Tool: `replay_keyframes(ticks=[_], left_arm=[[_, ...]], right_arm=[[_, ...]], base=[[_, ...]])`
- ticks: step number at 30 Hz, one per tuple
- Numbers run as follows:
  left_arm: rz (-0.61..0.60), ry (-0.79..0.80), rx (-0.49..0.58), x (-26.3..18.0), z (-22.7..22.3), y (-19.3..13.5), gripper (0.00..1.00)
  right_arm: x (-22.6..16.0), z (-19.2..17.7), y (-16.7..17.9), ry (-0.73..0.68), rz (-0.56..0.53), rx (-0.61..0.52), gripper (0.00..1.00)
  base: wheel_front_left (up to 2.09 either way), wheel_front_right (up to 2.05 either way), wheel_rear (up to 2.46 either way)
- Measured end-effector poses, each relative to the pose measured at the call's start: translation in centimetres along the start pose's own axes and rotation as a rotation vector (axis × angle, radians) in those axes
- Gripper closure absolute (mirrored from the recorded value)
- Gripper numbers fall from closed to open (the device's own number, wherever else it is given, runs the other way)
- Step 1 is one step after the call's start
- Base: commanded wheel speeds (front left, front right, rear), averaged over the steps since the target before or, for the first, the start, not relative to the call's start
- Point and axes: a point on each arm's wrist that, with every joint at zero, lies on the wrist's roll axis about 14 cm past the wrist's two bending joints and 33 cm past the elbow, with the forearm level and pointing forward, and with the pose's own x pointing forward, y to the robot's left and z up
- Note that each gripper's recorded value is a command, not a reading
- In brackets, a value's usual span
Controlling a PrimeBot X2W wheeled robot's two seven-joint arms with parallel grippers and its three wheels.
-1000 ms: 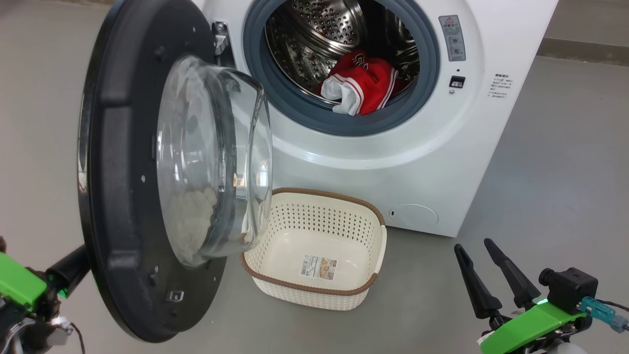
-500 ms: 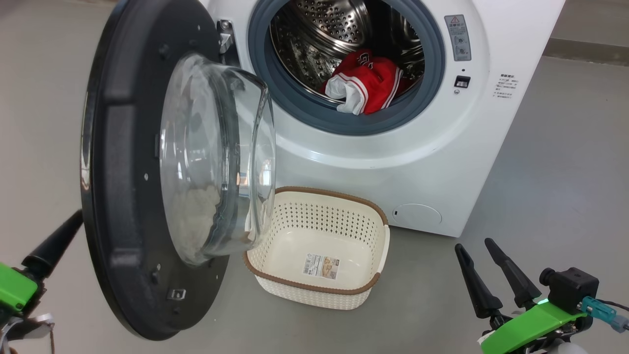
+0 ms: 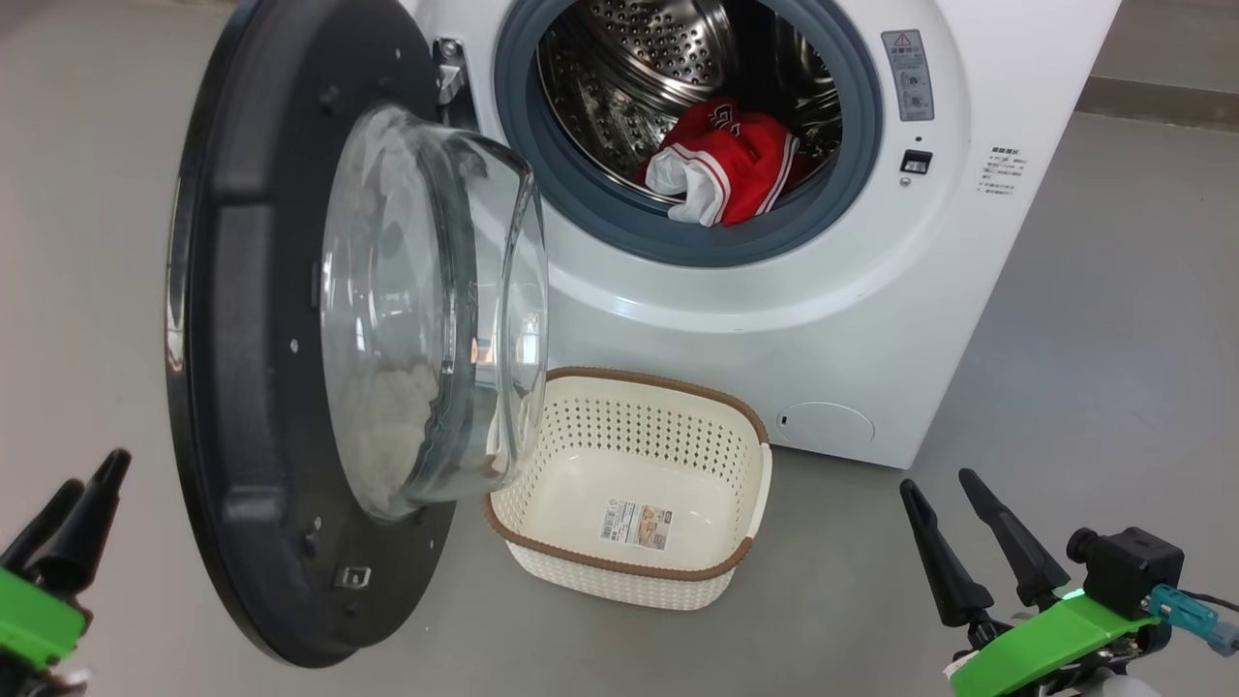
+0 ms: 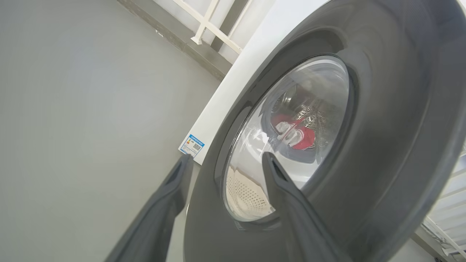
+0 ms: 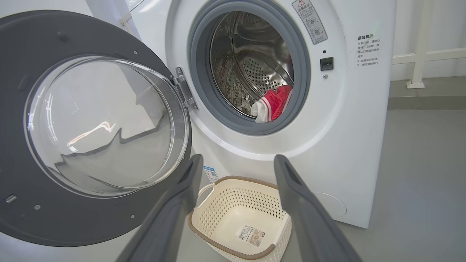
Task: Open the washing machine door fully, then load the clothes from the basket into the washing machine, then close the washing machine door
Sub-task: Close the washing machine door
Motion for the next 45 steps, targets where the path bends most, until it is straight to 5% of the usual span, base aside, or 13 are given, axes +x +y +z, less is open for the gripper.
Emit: replay_keyframes(ticks=[27, 45], left_arm=[[0.102, -0.282, 0.255, -4.0, -2.0, 2.9, 0.00], [0.158, -0.369, 0.307, -5.8, -4.0, 3.3, 0.00]], right_arm=[[0.6, -0.8, 1.5, 0.022, 0.050, -0.004, 0.00], [0.9, -1.2, 3.0, 0.039, 0.100, -0.017, 0.00]], base=[[0.00, 0.00, 0.00], [0.00, 0.00, 0.00]])
